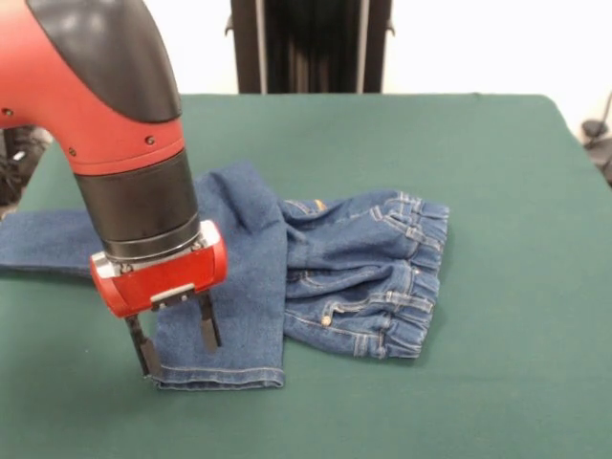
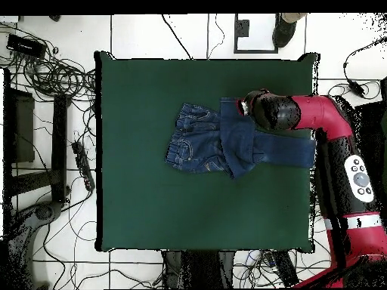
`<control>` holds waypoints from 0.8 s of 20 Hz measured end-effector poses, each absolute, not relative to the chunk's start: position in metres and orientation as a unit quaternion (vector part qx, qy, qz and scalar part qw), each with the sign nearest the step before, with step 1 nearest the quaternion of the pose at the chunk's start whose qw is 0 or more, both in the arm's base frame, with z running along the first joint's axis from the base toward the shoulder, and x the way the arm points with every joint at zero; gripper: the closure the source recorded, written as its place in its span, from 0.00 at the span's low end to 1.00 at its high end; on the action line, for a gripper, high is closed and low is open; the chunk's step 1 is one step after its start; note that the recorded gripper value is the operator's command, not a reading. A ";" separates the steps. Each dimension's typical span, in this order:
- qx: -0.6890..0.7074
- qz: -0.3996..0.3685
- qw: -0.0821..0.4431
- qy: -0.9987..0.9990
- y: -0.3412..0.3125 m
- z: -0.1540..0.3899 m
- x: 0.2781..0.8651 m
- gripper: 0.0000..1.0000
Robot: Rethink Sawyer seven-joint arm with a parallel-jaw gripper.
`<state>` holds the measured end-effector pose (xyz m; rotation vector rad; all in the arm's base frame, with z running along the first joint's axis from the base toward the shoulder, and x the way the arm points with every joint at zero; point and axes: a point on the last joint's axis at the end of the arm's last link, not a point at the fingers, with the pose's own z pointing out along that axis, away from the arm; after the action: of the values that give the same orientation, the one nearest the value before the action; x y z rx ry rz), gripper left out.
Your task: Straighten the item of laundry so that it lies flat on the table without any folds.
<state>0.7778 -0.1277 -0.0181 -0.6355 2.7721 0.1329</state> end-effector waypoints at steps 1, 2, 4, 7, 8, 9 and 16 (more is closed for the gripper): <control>-0.220 0.046 0.145 0.964 -0.129 -0.019 0.777 0.00; -0.219 0.045 0.142 0.964 -0.131 -0.021 0.775 0.00; -0.217 0.044 0.138 0.965 -0.134 -0.024 0.772 0.00; -0.212 0.041 0.130 0.968 -0.141 -0.030 0.768 0.00; -0.211 0.041 0.129 0.968 -0.143 -0.030 0.767 0.00; -0.210 0.041 0.128 0.969 -0.144 -0.031 0.767 0.00; -0.196 0.041 0.122 0.972 -0.154 -0.034 0.766 0.00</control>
<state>0.7663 -0.1541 -0.0337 -0.5733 2.8372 0.1196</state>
